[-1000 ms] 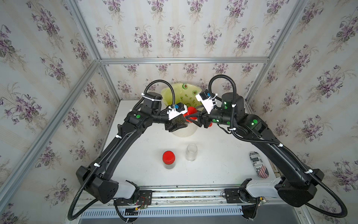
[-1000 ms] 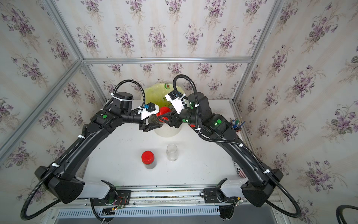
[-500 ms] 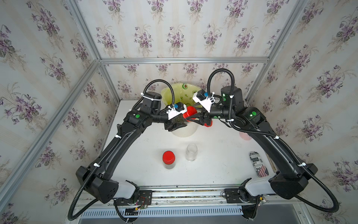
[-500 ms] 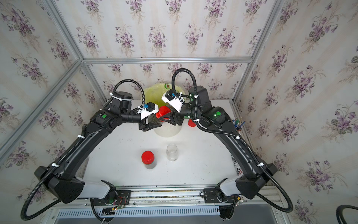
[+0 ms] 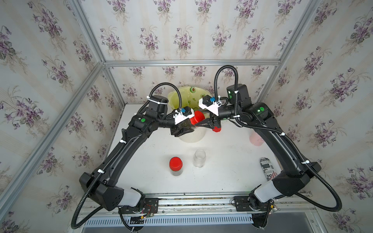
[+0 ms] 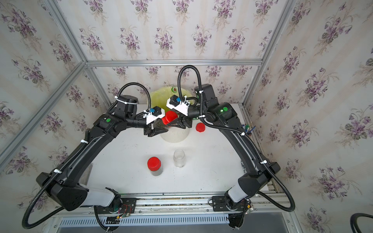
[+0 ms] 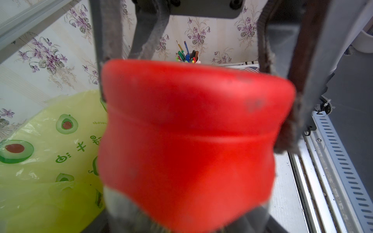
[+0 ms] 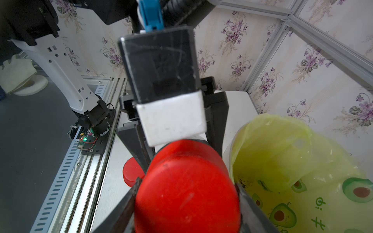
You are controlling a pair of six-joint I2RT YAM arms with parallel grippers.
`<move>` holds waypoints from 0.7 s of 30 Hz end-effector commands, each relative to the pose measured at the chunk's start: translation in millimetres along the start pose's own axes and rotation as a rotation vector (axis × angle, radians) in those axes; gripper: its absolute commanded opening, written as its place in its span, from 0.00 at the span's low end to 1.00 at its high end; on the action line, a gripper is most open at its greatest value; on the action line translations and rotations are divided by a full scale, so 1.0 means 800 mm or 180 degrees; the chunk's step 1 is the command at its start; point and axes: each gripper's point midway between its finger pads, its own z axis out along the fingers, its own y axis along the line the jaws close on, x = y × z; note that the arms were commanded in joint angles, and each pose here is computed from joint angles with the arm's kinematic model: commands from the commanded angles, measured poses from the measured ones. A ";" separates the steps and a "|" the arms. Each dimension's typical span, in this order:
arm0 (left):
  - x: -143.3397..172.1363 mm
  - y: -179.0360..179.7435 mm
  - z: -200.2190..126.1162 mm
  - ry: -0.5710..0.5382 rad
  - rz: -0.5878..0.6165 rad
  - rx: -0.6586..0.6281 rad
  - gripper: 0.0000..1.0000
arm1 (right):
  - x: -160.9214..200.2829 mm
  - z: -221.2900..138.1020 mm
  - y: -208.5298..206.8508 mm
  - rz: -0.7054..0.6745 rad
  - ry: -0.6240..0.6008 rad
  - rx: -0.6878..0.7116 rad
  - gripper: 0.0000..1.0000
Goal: Empty moldy tea leaves from jars
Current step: Unscrew the lid from the jar.
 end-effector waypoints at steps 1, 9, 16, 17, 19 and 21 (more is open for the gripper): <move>-0.010 -0.002 0.003 -0.0121 0.0016 0.0107 0.74 | 0.016 0.002 0.003 -0.0162 0.0197 -0.0076 0.68; -0.007 -0.001 0.004 -0.0090 0.0022 0.0099 0.73 | -0.011 -0.009 0.007 -0.0098 0.0001 -0.0073 0.83; -0.008 -0.001 0.002 -0.0086 0.0029 0.0077 0.73 | -0.024 -0.025 -0.010 0.0291 -0.0230 0.0392 0.96; -0.008 -0.001 0.002 -0.0083 0.0034 0.0069 0.73 | -0.025 -0.028 -0.012 0.0421 -0.0267 0.0480 0.97; -0.008 -0.001 0.001 -0.0077 0.0035 0.0059 0.73 | -0.030 -0.036 -0.010 0.0645 -0.0348 0.0549 0.99; -0.008 0.000 0.001 -0.0078 0.0041 0.0055 0.73 | -0.034 -0.043 -0.008 0.0819 -0.0432 0.0673 1.00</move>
